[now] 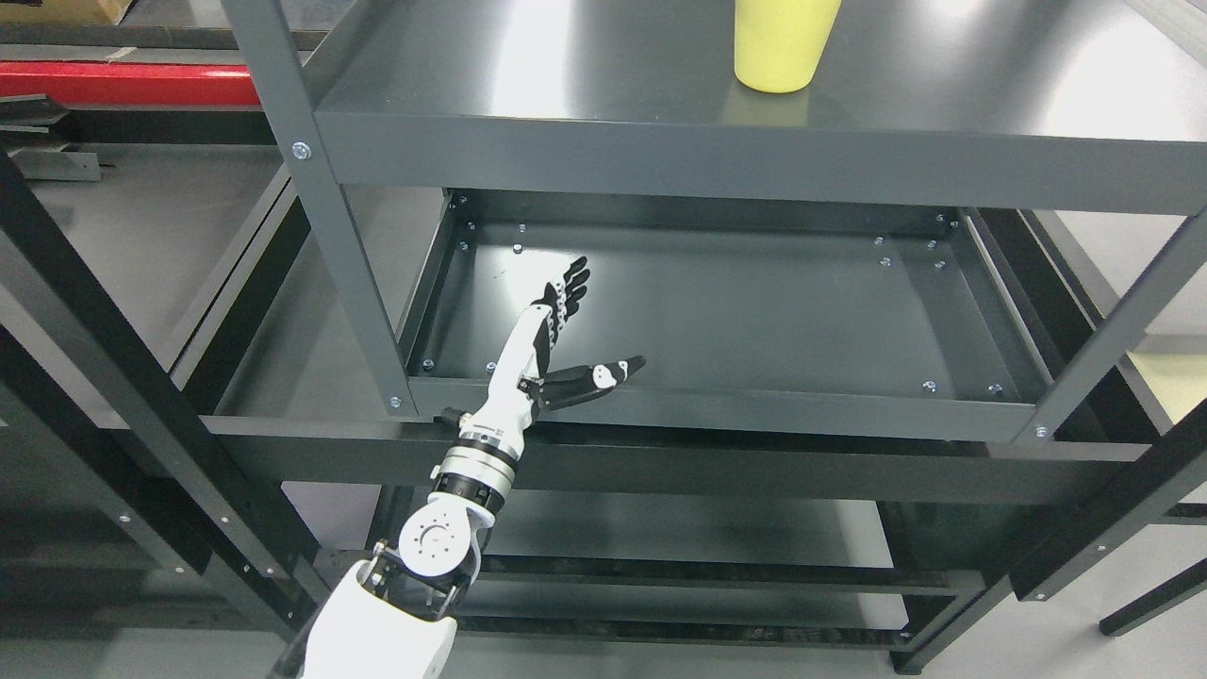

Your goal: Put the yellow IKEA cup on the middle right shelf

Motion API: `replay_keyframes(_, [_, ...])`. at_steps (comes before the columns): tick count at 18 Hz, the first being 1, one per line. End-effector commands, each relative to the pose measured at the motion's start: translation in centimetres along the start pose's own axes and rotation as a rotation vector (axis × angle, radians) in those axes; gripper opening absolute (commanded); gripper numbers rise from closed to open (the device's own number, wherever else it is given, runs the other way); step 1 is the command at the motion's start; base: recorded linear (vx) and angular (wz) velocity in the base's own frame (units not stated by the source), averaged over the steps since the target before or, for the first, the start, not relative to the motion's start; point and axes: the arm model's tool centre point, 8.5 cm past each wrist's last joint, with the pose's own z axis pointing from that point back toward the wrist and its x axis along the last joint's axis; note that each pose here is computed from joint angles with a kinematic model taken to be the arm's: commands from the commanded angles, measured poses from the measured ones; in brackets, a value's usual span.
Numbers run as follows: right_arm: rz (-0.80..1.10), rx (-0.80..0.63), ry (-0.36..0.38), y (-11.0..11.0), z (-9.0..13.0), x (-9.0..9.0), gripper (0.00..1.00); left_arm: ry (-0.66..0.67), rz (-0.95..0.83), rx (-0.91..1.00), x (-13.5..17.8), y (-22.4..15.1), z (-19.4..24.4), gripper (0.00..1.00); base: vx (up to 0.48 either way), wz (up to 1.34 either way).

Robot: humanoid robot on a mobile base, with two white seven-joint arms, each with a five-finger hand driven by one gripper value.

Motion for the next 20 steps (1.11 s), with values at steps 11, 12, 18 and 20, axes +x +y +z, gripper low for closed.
replay_keyframes(11, [-0.003,-0.013,0.015,-1.0,-0.1,-0.9,0.99,0.034,-0.012,0.076,3.4,3.5,-0.3,0.98,0.000,0.00])
replay_keyframes(12, [-0.003,-0.013,0.015,-1.0,-0.1,-0.9,0.99,0.031,-0.012,0.076,3.5,3.5,-0.3,0.98,0.000,0.00])
replay_keyframes(18, [-0.003,-0.013,0.015,-1.0,-0.1,-0.9,0.99,0.020,-0.012,0.087,3.8,3.9,-0.4,0.99,0.000,0.00])
replay_keyframes(20, [-0.003,-0.013,0.015,-1.0,-0.1,-0.9,0.99,0.000,-0.010,0.088,3.9,3.9,-0.2,0.99,0.000,0.00])
